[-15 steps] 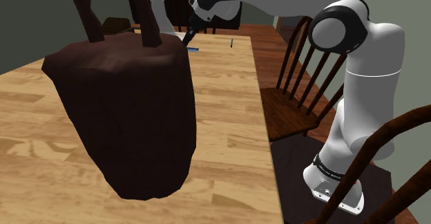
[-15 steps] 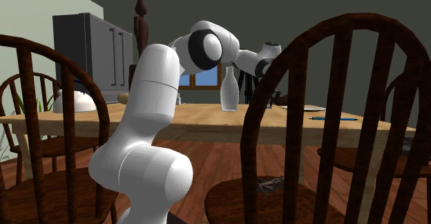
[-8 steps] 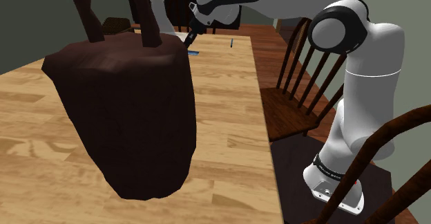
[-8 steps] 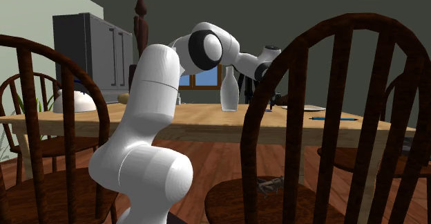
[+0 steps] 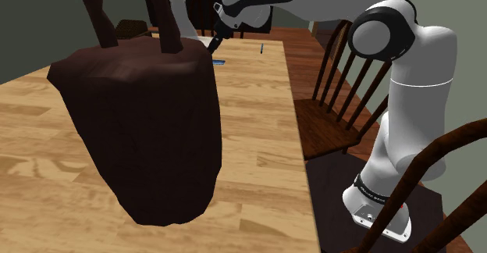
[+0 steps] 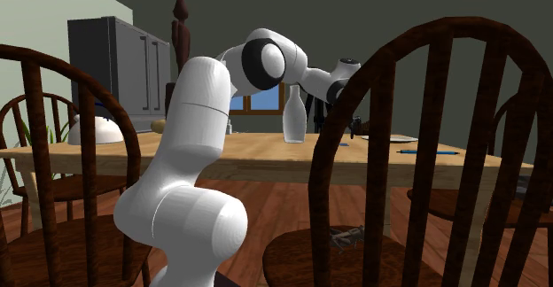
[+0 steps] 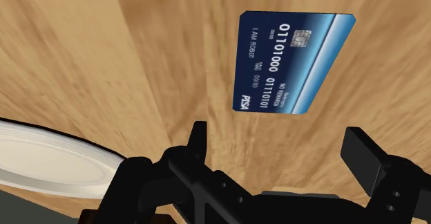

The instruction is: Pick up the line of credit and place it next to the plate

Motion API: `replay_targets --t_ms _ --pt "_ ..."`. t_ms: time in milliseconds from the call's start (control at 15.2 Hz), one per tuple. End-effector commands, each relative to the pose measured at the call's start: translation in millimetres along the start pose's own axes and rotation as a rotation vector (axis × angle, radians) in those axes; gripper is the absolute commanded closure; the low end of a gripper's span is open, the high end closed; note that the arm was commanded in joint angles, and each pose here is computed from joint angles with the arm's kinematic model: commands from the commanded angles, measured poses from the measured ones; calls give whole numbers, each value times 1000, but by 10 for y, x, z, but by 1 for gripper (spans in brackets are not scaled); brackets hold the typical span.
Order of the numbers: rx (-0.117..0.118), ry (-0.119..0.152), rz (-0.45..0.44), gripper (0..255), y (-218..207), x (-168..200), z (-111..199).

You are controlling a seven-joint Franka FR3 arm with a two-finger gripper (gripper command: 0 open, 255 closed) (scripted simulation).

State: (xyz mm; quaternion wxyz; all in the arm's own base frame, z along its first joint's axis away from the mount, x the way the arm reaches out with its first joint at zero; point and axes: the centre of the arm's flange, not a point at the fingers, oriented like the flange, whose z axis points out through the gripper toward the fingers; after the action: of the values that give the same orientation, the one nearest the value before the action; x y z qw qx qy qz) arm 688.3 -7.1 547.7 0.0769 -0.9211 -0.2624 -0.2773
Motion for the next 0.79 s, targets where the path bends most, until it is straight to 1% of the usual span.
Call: replay_targets --t_ms 0,264,726 --pt "0 0 0 0 0 0 0" --pt "0 0 0 0 0 0 -500" --pt "0 0 0 0 0 0 -500"
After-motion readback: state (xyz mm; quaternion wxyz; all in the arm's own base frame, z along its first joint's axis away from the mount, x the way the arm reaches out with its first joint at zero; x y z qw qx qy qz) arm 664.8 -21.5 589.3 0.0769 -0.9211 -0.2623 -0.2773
